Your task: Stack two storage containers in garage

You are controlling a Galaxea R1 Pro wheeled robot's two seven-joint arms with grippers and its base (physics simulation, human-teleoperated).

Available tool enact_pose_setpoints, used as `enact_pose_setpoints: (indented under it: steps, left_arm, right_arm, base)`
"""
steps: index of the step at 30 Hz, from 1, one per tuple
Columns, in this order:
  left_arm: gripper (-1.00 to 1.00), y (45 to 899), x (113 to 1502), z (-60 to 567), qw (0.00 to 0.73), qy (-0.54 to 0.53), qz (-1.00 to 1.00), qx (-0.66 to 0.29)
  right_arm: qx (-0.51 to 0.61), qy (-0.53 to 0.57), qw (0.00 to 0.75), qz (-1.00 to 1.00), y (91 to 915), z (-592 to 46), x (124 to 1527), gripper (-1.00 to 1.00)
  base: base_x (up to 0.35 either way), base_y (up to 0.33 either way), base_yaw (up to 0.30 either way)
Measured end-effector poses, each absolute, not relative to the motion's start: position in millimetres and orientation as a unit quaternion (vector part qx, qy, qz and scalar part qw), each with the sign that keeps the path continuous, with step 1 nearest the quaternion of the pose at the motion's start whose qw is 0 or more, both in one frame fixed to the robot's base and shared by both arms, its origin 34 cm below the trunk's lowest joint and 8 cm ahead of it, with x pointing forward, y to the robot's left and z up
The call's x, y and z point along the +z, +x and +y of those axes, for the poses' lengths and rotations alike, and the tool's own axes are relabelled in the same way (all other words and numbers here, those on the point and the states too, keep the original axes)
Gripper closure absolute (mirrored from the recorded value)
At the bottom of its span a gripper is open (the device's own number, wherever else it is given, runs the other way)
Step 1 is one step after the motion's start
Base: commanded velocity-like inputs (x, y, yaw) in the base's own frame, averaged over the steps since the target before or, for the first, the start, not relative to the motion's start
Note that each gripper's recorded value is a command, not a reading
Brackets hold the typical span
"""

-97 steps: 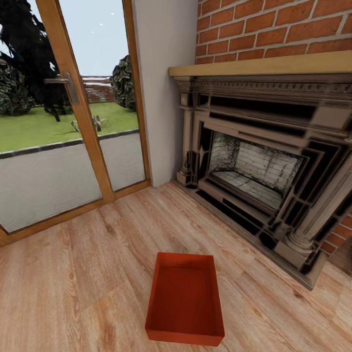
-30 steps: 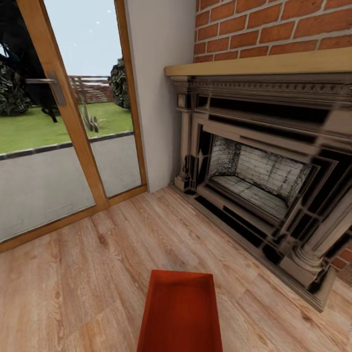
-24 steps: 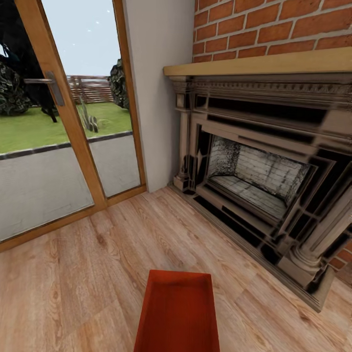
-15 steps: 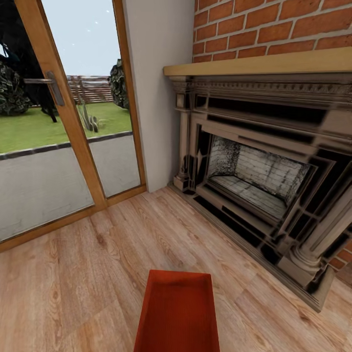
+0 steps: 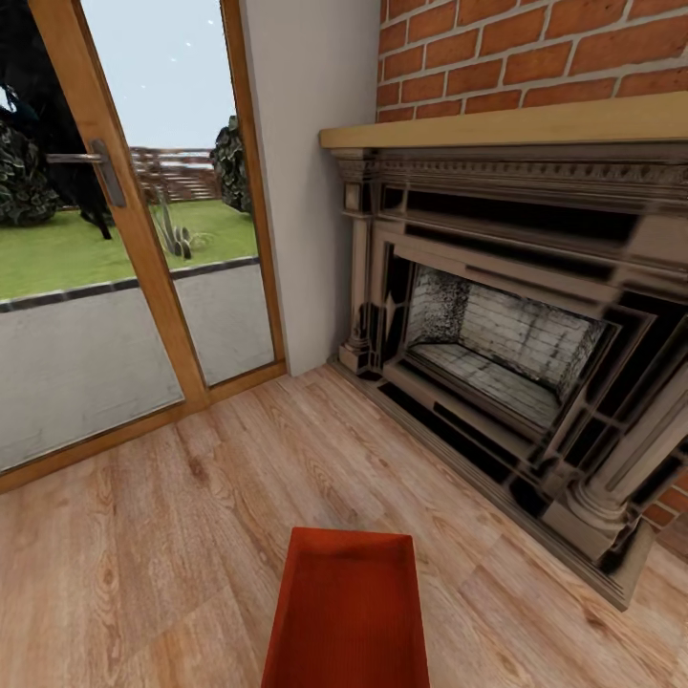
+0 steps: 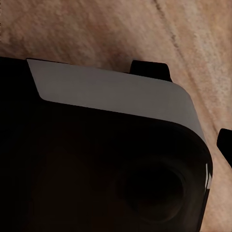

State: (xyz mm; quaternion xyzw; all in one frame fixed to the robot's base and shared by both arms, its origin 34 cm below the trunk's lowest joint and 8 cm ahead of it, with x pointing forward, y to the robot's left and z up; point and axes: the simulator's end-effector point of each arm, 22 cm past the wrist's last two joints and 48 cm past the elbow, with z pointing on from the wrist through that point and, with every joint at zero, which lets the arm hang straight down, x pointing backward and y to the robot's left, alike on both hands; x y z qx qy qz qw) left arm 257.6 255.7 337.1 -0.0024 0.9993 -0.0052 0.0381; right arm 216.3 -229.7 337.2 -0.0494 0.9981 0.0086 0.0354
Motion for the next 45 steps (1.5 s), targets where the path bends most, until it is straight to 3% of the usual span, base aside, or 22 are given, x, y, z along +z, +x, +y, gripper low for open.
enact_pose_setpoints:
  steps: [13,45]
  left_arm:
    - [-1.0,257.6,337.1,255.7,0.038,-0.002,0.999,-0.005]
    - [-1.0,257.3,337.0,253.1,0.037,-0.002,0.999,-0.007]
  right_arm:
    - [0.008,-0.046,0.035,0.998,216.2,-229.7,337.2,-1.0]
    - [0.008,-0.052,0.042,0.998,219.1,-231.5,337.3,-1.0]
  base:
    - [0.0,0.0,-0.166]
    - [0.0,0.0,-0.005]
